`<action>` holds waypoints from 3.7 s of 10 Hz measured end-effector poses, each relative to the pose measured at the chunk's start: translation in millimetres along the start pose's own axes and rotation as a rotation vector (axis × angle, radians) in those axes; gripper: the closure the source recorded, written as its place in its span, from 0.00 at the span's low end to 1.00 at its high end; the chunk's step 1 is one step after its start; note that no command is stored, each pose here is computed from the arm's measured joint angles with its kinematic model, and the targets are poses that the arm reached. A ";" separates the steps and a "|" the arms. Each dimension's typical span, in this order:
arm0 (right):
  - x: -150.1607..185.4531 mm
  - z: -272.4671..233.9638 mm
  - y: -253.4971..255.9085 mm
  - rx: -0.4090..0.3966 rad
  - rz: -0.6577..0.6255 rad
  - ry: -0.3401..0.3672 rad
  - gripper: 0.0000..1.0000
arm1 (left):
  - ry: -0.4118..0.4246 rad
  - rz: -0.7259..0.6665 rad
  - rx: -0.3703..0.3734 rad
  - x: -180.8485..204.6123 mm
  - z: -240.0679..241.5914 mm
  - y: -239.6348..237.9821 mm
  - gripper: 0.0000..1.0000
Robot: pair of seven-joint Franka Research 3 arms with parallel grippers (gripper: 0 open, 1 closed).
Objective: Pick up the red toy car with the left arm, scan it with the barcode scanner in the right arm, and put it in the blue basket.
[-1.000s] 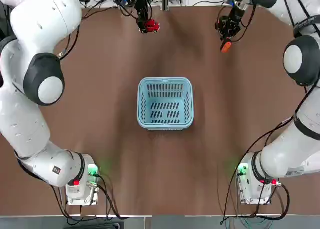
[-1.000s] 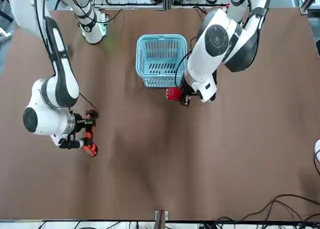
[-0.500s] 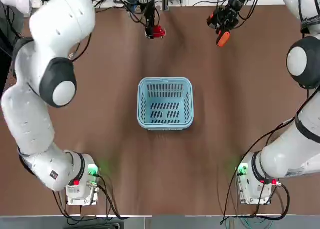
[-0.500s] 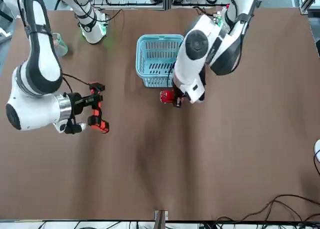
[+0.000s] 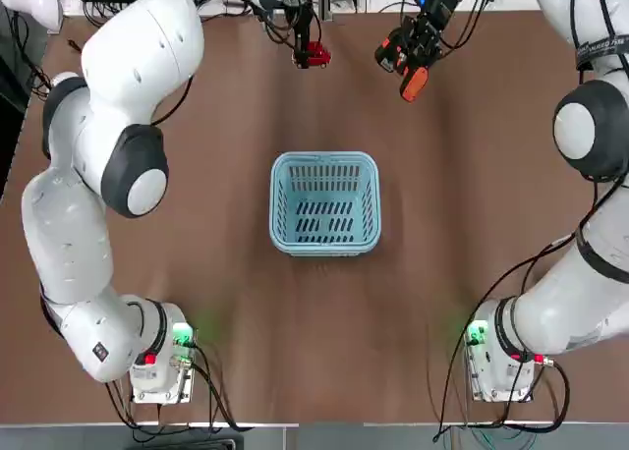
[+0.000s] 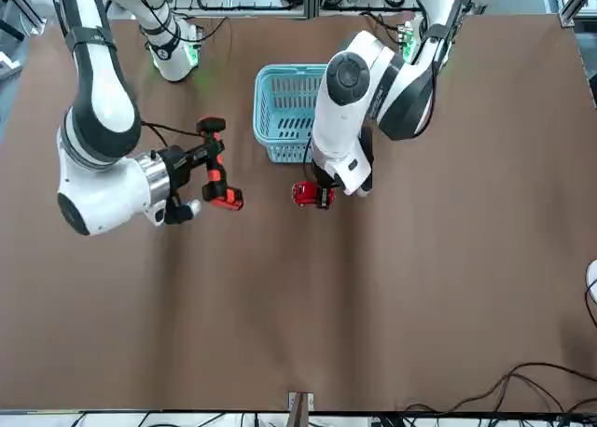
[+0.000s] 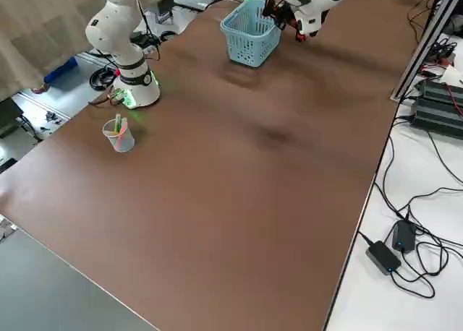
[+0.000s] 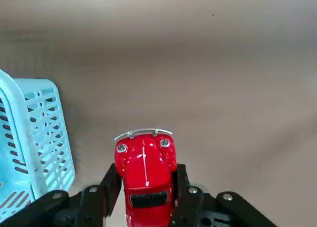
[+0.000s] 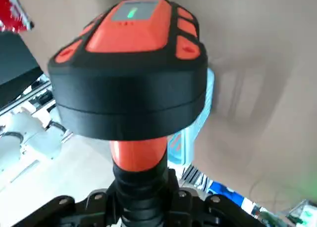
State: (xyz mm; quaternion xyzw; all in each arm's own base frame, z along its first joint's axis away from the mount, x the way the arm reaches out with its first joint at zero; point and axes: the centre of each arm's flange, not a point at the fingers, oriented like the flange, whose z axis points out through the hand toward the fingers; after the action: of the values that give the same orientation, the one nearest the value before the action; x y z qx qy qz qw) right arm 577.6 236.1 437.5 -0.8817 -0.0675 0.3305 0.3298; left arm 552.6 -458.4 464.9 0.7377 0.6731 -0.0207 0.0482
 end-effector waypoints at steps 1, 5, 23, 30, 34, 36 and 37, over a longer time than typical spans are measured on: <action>-1.3 8.1 -13.0 0.033 -0.013 -0.021 0.64 | -0.004 0.002 -0.005 -5.3 -2.6 -2.6 0.51; -3.3 10.7 -37.7 0.180 -0.051 -0.040 0.64 | -0.022 0.012 -0.024 -23.5 -18.8 -14.8 0.51; 8.3 7.4 -36.2 0.211 0.006 0.017 0.64 | -0.008 0.024 0.002 -29.6 -17.9 -24.9 0.51; -15.4 -118.3 64.6 -0.292 0.186 0.305 0.64 | 0.041 0.090 0.170 -70.7 12.2 -128.9 0.51; -21.6 -180.8 116.2 -0.501 0.167 0.471 0.64 | 0.055 0.216 0.176 -99.4 67.7 -234.6 0.51; -1.6 -185.9 142.9 -0.555 0.153 0.521 0.64 | 0.068 0.265 0.194 -98.7 81.2 -277.5 0.51; 7.1 -190.7 169.4 -0.566 0.156 0.539 0.64 | 0.067 0.266 0.190 -93.6 85.9 -283.4 0.51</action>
State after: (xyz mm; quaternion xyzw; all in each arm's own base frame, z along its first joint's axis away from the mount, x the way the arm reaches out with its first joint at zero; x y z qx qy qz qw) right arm 686.0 5.1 435.2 -0.9954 0.0003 0.0798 0.0537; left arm 264.9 -534.4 376.0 0.8219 0.5656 -0.0531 -0.0421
